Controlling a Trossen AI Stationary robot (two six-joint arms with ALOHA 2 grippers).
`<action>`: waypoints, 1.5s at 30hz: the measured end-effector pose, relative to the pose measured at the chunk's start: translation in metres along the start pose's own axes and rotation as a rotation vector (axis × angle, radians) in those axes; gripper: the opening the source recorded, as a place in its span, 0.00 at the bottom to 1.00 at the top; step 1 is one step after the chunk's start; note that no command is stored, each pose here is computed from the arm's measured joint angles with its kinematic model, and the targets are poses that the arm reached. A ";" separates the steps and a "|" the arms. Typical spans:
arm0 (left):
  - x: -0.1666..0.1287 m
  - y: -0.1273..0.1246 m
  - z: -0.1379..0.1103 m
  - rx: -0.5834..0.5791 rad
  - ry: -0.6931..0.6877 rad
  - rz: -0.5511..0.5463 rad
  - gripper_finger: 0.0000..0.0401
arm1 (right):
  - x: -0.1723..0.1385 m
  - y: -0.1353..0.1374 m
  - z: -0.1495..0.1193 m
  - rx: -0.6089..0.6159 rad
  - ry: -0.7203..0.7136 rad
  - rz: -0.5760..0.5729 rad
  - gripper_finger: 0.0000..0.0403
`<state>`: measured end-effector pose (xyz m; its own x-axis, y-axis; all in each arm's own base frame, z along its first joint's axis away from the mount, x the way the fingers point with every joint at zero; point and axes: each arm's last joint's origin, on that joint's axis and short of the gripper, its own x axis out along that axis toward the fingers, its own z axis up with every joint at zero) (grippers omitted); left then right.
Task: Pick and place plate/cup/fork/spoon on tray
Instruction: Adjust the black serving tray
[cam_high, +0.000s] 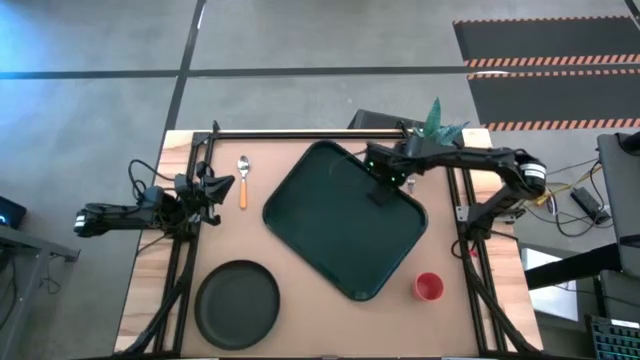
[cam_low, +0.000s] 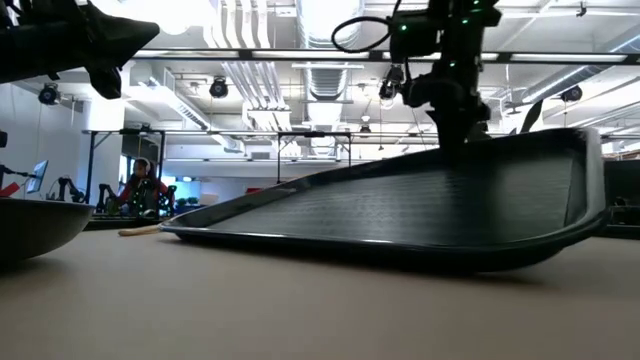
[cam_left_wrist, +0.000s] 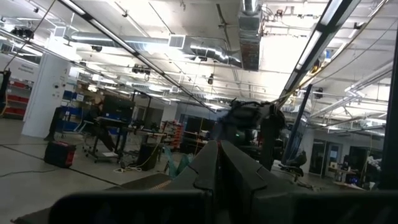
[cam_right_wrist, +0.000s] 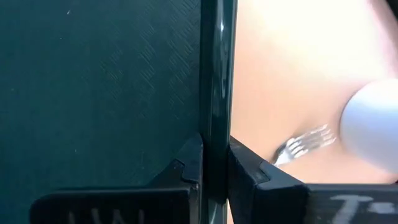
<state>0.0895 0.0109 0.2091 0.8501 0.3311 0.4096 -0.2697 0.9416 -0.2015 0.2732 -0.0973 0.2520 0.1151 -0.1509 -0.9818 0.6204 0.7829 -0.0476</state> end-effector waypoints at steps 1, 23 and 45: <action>0.000 0.000 0.000 0.000 0.000 0.000 0.00 | 0.001 -0.002 0.005 -0.018 0.001 0.005 0.07; 0.000 0.001 -0.002 0.005 0.010 0.031 0.00 | 0.078 -0.005 0.096 -0.360 0.087 0.189 0.07; 0.000 0.001 -0.002 0.004 0.016 0.031 0.00 | 0.080 -0.035 0.130 -0.462 0.085 0.294 0.07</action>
<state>0.0901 0.0117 0.2068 0.8483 0.3595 0.3888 -0.2981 0.9310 -0.2104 0.3621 -0.2153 0.1989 0.1575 0.1479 -0.9764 0.1642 0.9710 0.1736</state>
